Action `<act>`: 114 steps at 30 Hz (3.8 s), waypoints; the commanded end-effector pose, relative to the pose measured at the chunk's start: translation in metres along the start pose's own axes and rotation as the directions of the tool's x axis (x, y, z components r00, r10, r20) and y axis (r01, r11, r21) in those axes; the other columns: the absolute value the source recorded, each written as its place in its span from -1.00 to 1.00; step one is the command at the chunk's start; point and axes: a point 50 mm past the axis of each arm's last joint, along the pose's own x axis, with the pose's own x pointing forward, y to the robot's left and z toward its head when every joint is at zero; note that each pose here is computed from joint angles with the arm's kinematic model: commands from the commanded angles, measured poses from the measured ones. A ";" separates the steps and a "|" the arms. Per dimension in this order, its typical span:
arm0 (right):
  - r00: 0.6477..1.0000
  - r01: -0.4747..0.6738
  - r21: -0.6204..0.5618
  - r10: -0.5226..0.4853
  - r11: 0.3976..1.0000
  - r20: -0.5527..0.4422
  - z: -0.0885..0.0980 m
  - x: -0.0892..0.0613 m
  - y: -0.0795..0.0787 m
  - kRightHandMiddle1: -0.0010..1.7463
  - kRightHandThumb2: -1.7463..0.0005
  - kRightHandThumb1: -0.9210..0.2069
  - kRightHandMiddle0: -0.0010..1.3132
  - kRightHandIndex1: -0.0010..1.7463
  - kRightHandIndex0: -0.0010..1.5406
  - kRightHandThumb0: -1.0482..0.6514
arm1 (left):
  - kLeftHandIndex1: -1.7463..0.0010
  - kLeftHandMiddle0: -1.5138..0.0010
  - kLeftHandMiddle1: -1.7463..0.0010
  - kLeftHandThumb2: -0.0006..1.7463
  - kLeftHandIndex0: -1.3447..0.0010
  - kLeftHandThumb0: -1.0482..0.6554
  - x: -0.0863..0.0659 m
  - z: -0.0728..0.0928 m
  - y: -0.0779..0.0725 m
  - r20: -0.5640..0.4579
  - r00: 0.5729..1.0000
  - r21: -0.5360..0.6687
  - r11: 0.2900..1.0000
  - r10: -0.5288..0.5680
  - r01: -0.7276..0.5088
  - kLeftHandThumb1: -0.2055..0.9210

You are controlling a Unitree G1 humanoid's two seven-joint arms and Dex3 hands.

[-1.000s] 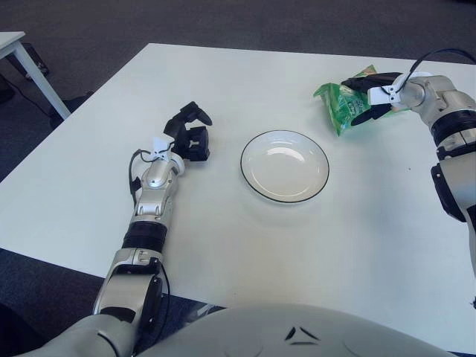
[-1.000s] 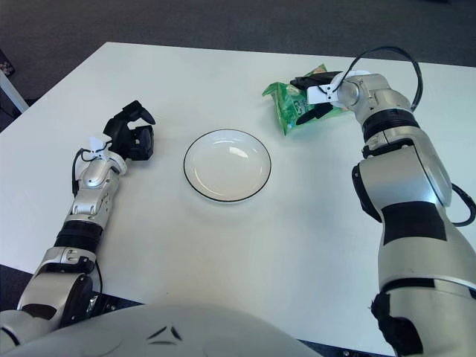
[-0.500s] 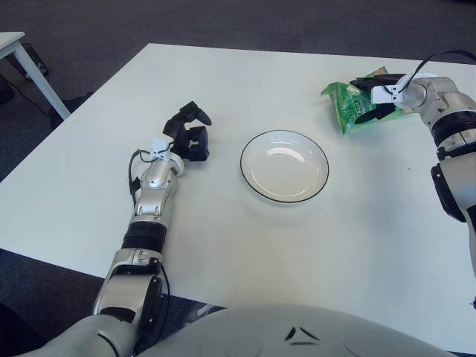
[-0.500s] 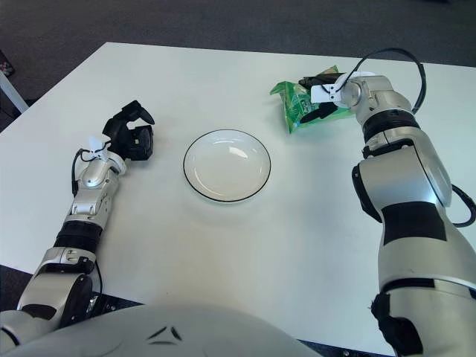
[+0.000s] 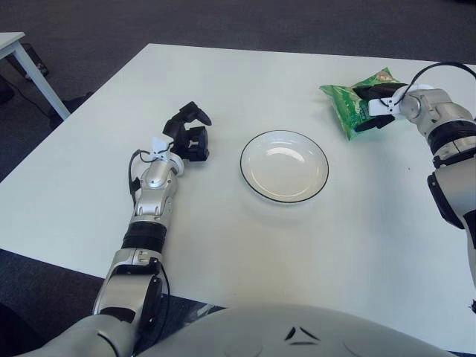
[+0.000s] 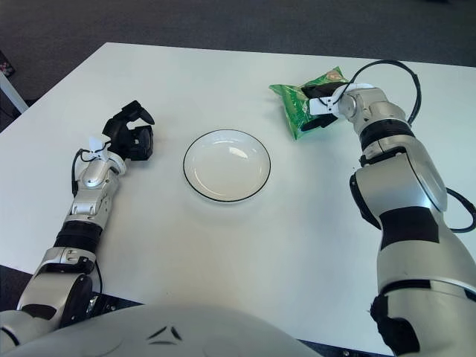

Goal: Put the snack into the plate.

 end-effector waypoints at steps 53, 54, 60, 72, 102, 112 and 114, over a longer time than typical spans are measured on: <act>0.693 0.685 0.249 -0.718 0.685 0.070 -0.003 -0.029 -0.039 1.00 -0.86 0.59 -0.06 0.90 0.10 0.23 | -1.00 -0.64 -1.00 0.51 0.09 -0.33 -0.044 -0.061 -0.030 -0.198 0.980 -0.017 1.000 0.007 -0.010 -0.08; 0.674 0.700 0.249 -0.734 0.670 0.082 -0.002 -0.032 -0.043 1.00 -0.87 0.59 -0.06 0.90 0.10 0.23 | -1.00 -0.64 -1.00 0.50 0.09 -0.33 -0.044 -0.061 -0.030 -0.199 0.980 -0.019 1.000 0.005 -0.009 -0.07; 0.596 0.753 0.259 -0.794 0.605 0.123 0.002 -0.043 -0.063 1.00 -0.90 0.61 -0.05 0.95 0.09 0.23 | -1.00 -0.64 -1.00 0.49 0.11 -0.33 -0.045 -0.061 -0.028 -0.196 0.981 -0.038 0.999 0.000 -0.008 -0.05; 0.427 0.825 0.324 -0.886 0.464 0.182 0.025 -0.068 -0.087 1.00 -1.00 0.79 0.05 0.89 0.22 0.23 | -1.00 -0.63 -1.00 0.49 0.10 -0.33 -0.045 -0.062 -0.027 -0.194 0.981 -0.047 0.999 -0.012 0.003 -0.05; 0.361 0.573 0.544 -0.785 0.613 0.504 0.105 -0.103 -0.064 1.00 -0.91 0.62 -0.07 0.96 0.11 0.23 | -1.00 -0.59 -1.00 0.50 0.09 -0.33 -0.045 -0.060 -0.025 -0.239 0.971 -0.039 0.999 0.017 -0.027 -0.07; 0.299 0.494 0.563 -0.738 0.662 0.605 0.126 -0.107 -0.060 1.00 -0.86 0.55 -0.12 0.96 0.08 0.23 | -1.00 -0.60 -1.00 0.54 0.06 -0.34 -0.047 -0.058 -0.022 -0.255 0.967 -0.049 0.998 0.018 -0.032 -0.11; 0.293 0.484 0.557 -0.725 0.675 0.624 0.129 -0.107 -0.058 1.00 -0.86 0.55 -0.12 0.95 0.09 0.23 | -1.00 -0.60 -1.00 0.54 0.06 -0.34 -0.048 -0.057 -0.021 -0.256 0.966 -0.053 0.998 0.019 -0.034 -0.12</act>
